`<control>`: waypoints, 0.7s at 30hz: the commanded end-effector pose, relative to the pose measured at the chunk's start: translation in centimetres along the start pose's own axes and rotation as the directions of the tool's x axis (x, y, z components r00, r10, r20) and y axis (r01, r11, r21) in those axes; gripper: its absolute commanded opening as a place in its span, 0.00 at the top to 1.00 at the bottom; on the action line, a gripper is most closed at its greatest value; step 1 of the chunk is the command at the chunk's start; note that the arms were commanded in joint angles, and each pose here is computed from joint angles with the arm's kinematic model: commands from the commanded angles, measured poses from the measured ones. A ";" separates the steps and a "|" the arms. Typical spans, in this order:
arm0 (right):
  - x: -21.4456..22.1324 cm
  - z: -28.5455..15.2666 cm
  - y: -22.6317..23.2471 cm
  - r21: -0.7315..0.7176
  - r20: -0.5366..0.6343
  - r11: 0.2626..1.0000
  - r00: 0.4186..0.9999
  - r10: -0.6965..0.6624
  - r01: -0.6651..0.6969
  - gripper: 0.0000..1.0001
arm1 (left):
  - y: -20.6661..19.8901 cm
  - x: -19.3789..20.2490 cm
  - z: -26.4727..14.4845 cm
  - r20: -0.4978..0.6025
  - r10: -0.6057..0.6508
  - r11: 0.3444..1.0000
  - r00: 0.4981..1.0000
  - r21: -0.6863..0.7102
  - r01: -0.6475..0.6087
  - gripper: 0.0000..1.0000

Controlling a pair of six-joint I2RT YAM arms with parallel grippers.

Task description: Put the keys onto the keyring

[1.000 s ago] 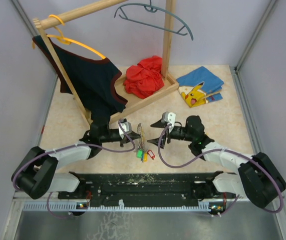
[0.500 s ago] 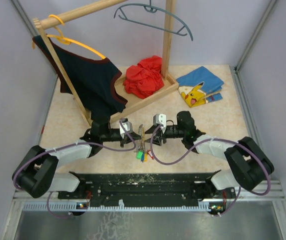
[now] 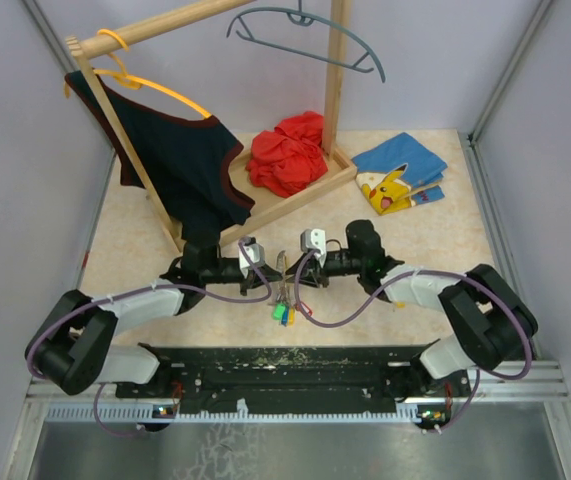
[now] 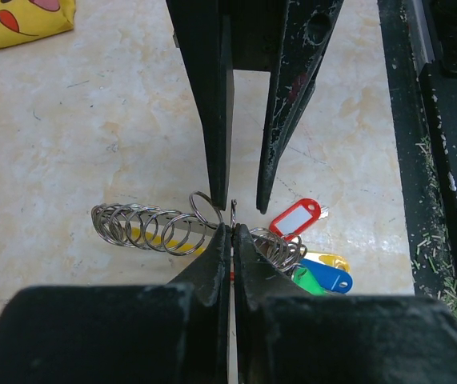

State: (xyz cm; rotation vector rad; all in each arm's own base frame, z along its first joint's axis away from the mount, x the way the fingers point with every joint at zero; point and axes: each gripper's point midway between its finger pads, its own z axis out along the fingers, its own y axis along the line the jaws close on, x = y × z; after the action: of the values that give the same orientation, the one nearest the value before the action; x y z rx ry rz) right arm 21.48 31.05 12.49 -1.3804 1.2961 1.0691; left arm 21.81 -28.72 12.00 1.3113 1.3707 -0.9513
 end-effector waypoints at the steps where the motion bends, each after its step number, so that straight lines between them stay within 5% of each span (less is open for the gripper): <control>1: -2.5 0.8 -0.4 -0.041 0.057 0.996 0.995 -0.082 0.084 0.78 | 0.3 -1.9 0.4 0.043 0.036 0.999 0.998 0.024 -0.037 0.99; 15: -1.7 1.3 -0.1 -0.083 0.039 0.994 0.997 -0.062 0.065 0.82 | 0.2 -2.2 0.5 0.054 0.034 0.999 0.998 0.031 -0.036 0.99; 21: -1.6 1.4 -0.2 -0.093 0.029 0.994 0.998 -0.059 0.061 0.92 | -0.1 -2.2 0.6 0.057 0.032 0.999 0.998 0.042 -0.034 0.99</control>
State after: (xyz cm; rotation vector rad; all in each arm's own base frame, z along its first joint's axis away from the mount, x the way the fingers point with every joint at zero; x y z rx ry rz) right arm 21.59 31.65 12.00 -1.4207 1.2911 1.0990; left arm 21.75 -28.91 12.12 1.3126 1.3730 -0.9710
